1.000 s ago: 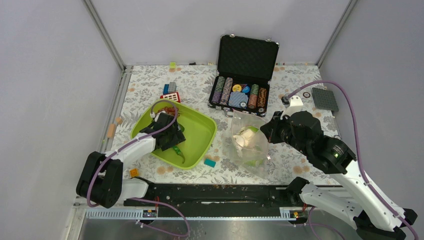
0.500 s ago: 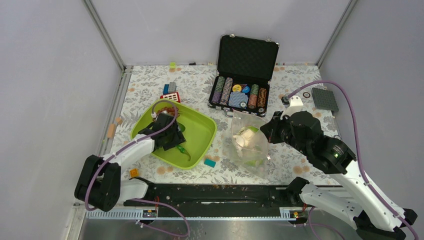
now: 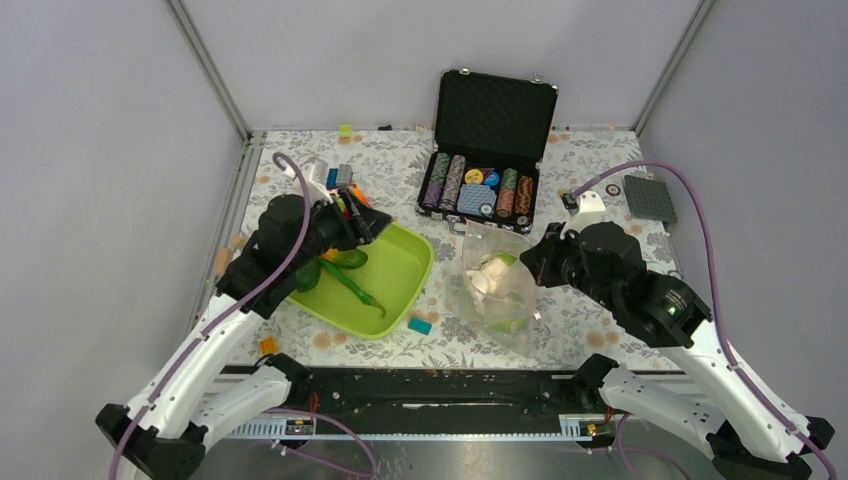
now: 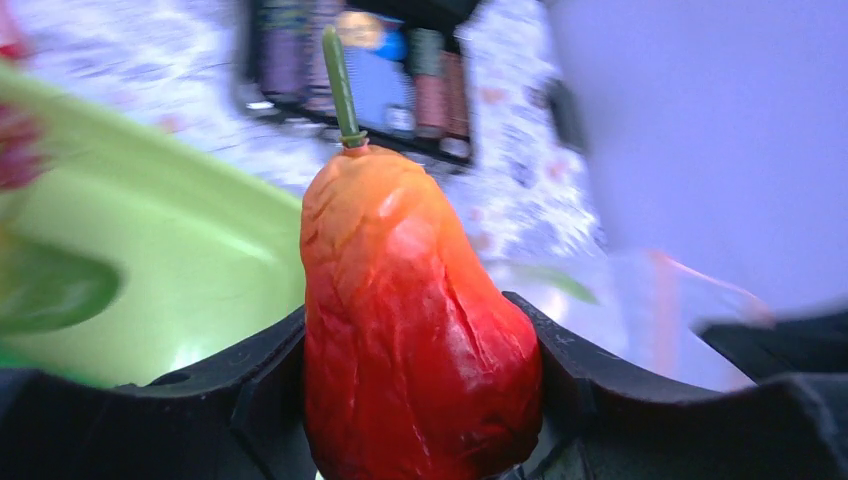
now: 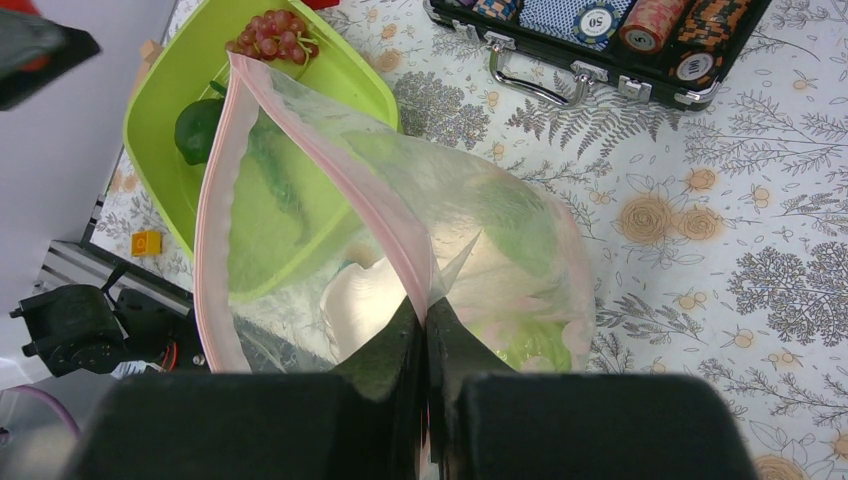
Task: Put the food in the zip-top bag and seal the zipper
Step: Pick up the fake fruit from the bin, then place the fake fruit in the zipper food storage bag.
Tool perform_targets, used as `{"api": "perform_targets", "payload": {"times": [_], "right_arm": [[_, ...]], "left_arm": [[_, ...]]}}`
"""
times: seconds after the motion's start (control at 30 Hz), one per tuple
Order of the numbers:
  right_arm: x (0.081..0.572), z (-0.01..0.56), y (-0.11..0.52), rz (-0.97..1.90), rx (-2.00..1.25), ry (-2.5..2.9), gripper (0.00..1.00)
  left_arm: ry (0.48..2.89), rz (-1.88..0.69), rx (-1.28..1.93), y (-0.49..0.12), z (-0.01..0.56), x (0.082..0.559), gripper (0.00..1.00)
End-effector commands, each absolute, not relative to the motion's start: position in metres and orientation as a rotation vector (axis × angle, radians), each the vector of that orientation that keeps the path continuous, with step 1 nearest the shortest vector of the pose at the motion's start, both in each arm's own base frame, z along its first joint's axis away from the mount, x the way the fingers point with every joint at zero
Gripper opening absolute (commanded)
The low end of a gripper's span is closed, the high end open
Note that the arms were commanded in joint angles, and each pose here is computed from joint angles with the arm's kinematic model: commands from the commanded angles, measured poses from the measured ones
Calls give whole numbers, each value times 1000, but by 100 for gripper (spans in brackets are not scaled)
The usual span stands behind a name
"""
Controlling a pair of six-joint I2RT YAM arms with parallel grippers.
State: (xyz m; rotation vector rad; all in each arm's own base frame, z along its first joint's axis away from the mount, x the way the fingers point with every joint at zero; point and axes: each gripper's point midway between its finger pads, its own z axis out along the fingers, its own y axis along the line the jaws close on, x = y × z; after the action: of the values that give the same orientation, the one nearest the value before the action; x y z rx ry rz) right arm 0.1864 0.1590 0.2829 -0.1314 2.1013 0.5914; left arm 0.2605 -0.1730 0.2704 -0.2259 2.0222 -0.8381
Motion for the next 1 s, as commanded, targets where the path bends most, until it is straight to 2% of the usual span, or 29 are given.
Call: {"api": "perform_targets", "payload": {"times": [0.0,0.17,0.3,0.5,0.7,0.8,0.83,0.93,0.97], "right_arm": [[189,290,165,622,-138,2078,0],[190,289,166,618,-137,2081,0],[188,290,168,634,-148,2083,0],[186,292,166,641,-145,2071,0],[186,293,164,638,-143,2067,0],[186,295,163,633,-139,2059,0],[187,295,162,629,-135,2057,0],[187,295,163,633,-137,2060,0],[186,295,163,635,-138,2060,0]], "left_arm": [[1883,-1079,131,-237,341,231,25],[1780,-1239,532,-302,382,182,27],[1751,-1277,739,-343,389,154,29],[1828,-1171,855,-382,368,149,35],[1897,-1099,910,-397,348,149,42],[1927,-1072,945,-401,336,145,50],[1939,-1061,949,-402,333,145,55],[1967,-1048,972,-407,326,143,62],[1970,-1044,982,-408,325,142,67]]}}
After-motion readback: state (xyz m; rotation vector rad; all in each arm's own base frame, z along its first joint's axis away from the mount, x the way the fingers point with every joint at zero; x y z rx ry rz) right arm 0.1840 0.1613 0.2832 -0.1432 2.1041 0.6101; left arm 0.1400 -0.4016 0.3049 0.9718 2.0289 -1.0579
